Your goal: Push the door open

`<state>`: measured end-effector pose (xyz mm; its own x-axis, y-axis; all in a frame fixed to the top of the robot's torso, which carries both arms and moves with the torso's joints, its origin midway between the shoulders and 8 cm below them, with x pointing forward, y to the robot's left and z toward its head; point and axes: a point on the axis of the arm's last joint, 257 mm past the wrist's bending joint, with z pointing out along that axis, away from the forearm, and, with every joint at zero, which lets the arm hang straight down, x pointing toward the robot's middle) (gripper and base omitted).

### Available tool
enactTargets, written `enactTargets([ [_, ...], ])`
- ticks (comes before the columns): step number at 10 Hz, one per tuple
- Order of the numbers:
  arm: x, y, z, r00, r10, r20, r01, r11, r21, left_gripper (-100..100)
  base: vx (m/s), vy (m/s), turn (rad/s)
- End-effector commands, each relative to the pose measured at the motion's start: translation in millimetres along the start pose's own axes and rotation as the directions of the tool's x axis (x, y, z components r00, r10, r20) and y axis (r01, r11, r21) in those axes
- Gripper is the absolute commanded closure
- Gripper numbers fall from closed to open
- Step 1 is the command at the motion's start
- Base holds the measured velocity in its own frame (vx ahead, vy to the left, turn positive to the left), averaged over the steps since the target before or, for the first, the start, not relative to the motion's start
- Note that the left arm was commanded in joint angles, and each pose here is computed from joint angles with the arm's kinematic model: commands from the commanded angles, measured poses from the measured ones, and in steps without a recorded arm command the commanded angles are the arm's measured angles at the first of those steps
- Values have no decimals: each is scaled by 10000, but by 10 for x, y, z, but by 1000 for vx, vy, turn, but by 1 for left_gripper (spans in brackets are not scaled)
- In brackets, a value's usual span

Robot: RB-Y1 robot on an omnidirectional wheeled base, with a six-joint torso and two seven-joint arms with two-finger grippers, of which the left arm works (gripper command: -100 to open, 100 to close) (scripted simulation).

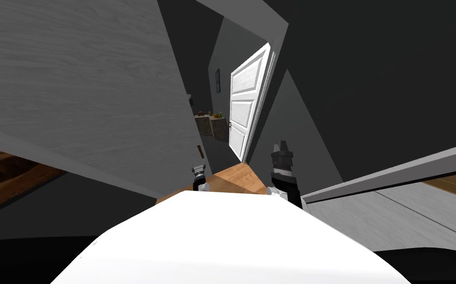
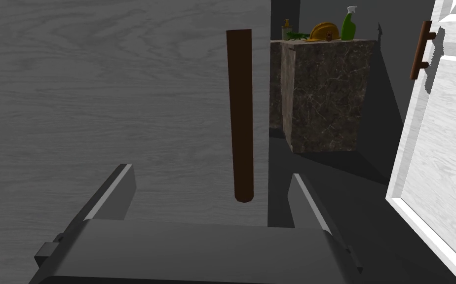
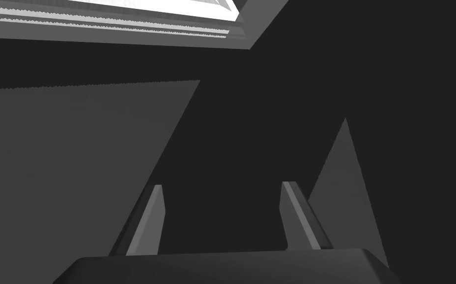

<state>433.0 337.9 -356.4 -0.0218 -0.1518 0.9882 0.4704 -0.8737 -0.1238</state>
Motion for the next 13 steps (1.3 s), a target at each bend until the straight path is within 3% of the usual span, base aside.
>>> enactTargets([
  [1, -74, 19, -25, 9994, -274, 194, 273, 9996, 59, -100, 97, 77, -61],
  [5, -293, 134, -143, 9903, -1124, 822, 1104, 9935, 284, -100, 82, 79, -106],
  [8, -264, -115, -33, 9964, -650, 549, 635, 9976, 288, -100, 89, 54, -28],
  [11, -281, -234, -10, 9973, -539, 501, 521, 9980, 355, -100, 170, 79, -26],
  [13, -308, -238, -41, 9964, -637, 562, 614, 9972, 419, -100, 198, 92, -28],
])
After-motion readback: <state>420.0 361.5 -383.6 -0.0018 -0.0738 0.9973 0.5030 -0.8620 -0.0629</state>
